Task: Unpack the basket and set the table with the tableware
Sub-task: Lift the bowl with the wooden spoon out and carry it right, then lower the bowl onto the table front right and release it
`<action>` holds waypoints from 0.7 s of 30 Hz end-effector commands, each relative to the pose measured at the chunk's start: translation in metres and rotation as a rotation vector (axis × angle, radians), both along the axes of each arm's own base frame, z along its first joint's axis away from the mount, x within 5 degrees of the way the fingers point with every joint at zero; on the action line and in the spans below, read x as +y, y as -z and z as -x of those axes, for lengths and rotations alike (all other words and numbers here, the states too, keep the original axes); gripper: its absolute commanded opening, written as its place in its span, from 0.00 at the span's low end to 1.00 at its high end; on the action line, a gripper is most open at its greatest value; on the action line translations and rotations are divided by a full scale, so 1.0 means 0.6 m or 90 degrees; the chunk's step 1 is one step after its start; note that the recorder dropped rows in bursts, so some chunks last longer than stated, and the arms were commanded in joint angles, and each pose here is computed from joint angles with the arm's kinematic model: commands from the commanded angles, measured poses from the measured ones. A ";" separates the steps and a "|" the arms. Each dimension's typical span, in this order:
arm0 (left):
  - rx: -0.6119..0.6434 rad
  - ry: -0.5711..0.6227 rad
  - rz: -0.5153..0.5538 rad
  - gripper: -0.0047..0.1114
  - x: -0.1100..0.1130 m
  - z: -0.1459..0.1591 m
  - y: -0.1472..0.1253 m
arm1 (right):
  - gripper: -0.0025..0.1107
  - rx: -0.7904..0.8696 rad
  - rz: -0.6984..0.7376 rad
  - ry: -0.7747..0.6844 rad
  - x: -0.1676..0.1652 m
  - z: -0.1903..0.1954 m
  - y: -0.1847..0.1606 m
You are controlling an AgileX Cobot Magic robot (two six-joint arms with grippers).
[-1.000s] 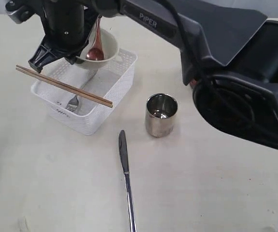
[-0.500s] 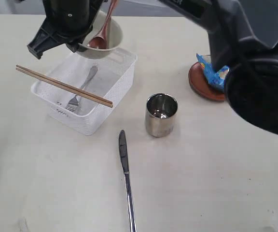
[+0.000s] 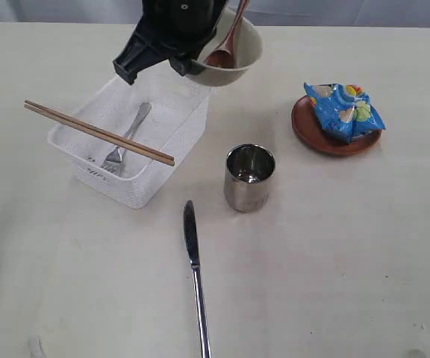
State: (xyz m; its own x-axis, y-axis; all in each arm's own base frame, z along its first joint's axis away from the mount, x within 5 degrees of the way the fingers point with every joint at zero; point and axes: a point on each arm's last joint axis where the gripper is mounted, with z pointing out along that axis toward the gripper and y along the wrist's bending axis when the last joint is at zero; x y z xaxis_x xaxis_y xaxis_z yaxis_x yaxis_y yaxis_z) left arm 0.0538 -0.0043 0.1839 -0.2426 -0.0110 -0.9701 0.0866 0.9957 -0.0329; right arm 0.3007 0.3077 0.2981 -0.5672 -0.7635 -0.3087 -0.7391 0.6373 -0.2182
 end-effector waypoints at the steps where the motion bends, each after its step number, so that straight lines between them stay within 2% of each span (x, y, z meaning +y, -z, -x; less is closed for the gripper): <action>1: -0.004 0.005 -0.003 0.04 0.000 0.000 0.000 | 0.02 0.013 0.025 0.032 -0.049 0.012 0.002; 12: -0.004 0.005 -0.003 0.04 0.000 0.000 0.000 | 0.02 0.065 0.033 0.159 -0.216 0.075 -0.005; 17: -0.004 0.005 -0.003 0.04 0.000 0.000 0.000 | 0.02 0.091 0.018 0.171 -0.248 0.121 0.017; 21: -0.004 0.005 -0.003 0.04 0.000 0.000 0.000 | 0.02 0.137 0.000 0.175 -0.258 0.150 0.059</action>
State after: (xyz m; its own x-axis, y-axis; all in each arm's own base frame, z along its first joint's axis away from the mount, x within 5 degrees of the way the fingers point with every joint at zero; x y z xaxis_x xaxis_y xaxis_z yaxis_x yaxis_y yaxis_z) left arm 0.0538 -0.0043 0.1839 -0.2426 -0.0110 -0.9701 0.0866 0.9957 -0.0329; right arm 0.2187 0.1567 0.2750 -0.7937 -0.5876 -0.1577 -0.5770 0.8092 -0.1107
